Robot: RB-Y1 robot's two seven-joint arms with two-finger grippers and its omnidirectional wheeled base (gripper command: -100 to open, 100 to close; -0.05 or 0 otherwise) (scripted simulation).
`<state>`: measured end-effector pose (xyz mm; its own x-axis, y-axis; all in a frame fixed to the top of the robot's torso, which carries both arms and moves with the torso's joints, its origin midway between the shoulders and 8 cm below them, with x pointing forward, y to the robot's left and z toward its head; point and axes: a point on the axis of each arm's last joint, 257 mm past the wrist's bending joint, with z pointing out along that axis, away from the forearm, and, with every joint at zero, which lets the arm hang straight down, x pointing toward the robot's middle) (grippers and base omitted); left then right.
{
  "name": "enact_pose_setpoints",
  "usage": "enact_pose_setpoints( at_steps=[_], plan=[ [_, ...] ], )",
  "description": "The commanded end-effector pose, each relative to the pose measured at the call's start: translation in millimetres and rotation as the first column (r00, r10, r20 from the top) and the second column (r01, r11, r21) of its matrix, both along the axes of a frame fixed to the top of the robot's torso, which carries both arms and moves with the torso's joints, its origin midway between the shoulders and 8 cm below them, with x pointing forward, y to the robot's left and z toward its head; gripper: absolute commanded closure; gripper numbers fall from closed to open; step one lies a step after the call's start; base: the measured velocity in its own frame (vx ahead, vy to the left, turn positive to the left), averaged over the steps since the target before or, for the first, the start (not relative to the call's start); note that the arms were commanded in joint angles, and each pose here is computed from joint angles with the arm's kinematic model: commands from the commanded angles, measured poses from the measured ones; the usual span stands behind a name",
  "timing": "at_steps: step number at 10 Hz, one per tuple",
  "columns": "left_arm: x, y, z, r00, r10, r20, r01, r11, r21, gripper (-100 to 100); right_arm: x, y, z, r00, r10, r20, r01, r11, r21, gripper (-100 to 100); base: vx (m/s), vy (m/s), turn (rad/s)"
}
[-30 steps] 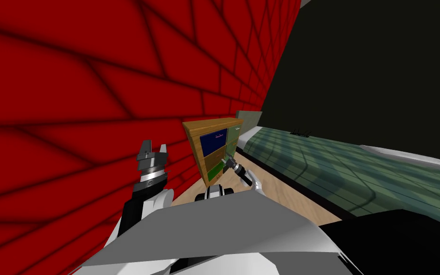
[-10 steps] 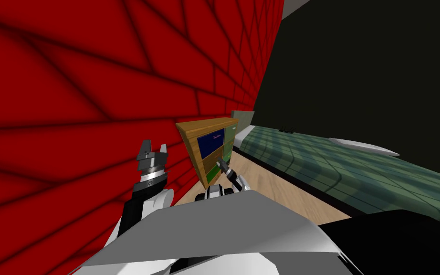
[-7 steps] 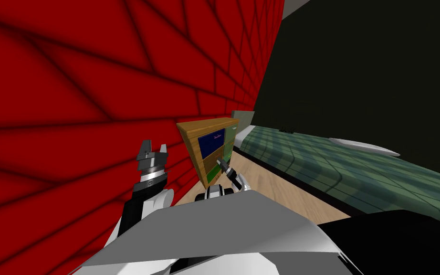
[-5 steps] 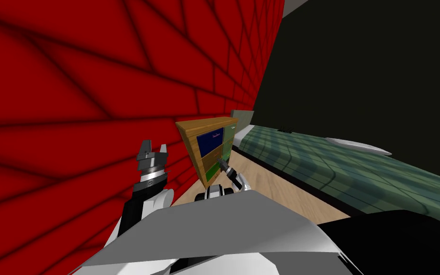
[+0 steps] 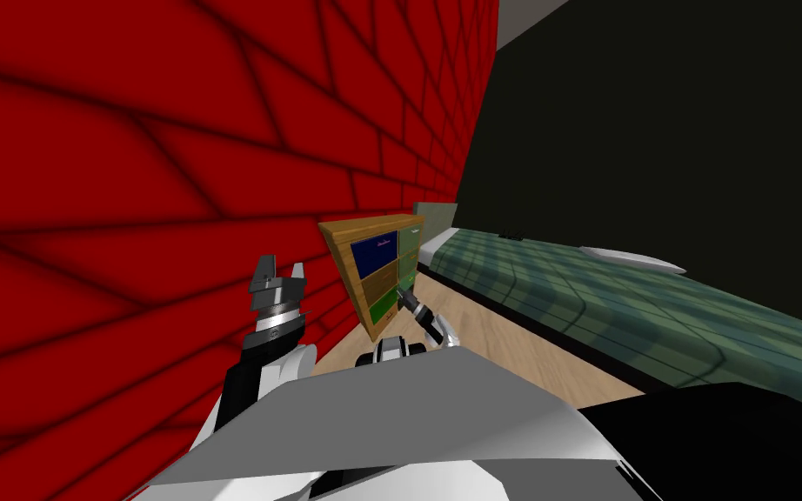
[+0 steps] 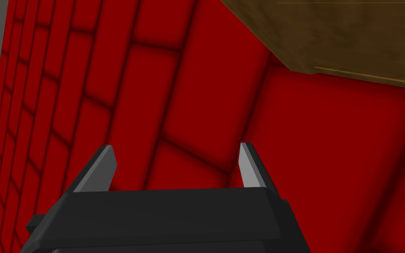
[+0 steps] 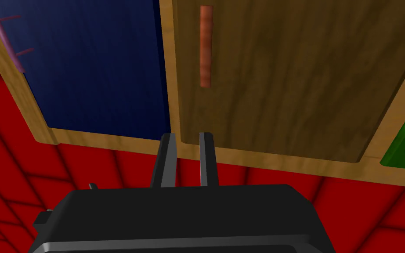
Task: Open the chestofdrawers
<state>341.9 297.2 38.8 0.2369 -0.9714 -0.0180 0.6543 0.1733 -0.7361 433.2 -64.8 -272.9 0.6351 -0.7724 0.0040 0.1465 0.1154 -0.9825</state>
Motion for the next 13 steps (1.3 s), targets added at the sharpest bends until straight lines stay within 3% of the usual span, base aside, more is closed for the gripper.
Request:
enact_pose_setpoints(
  at_steps=[1, 5, 7, 10, 13],
  plan=[
    [0.0, 0.0, 0.0, 1.0, 0.0, 0.0, 0.0, 1.0, 0.0, 0, 1.1, -22, -9.3, 1.0, -0.001, -0.005, 0.001, 0.998, -0.06, -100, 0.017, 0.032, -0.006],
    [0.0, 0.0, 0.0, 1.0, 0.0, 0.0, 0.0, 1.0, 0.0, 0, 8.3, -51, -17.2, 1.0, -0.019, -0.018, 0.016, 0.992, -0.128, -100, 0.013, 0.04, -0.01],
    [0.0, 0.0, 0.0, 1.0, 0.0, 0.0, 0.0, 1.0, 0.0, 0, 18.5, -49, -11.5, 0.999, -0.045, -0.026, 0.042, 0.994, -0.1, -100, 0.025, 0.115, -0.027],
    [0.0, 0.0, 0.0, 1.0, 0.0, 0.0, 0.0, 1.0, 0.0, 0, 33.2, -65, -8.8, 0.996, -0.084, -0.039, 0.079, 0.99, -0.114, -100, 0.044, 0.132, -0.026],
    [0.0, 0.0, 0.0, 1.0, 0.0, 0.0, 0.0, 1.0, 0.0, 0, 40.6, -45, 1.5, 0.994, -0.101, -0.048, 0.099, 0.994, -0.043, -100, 0.031, 0.101, -0.015]
  ],
)
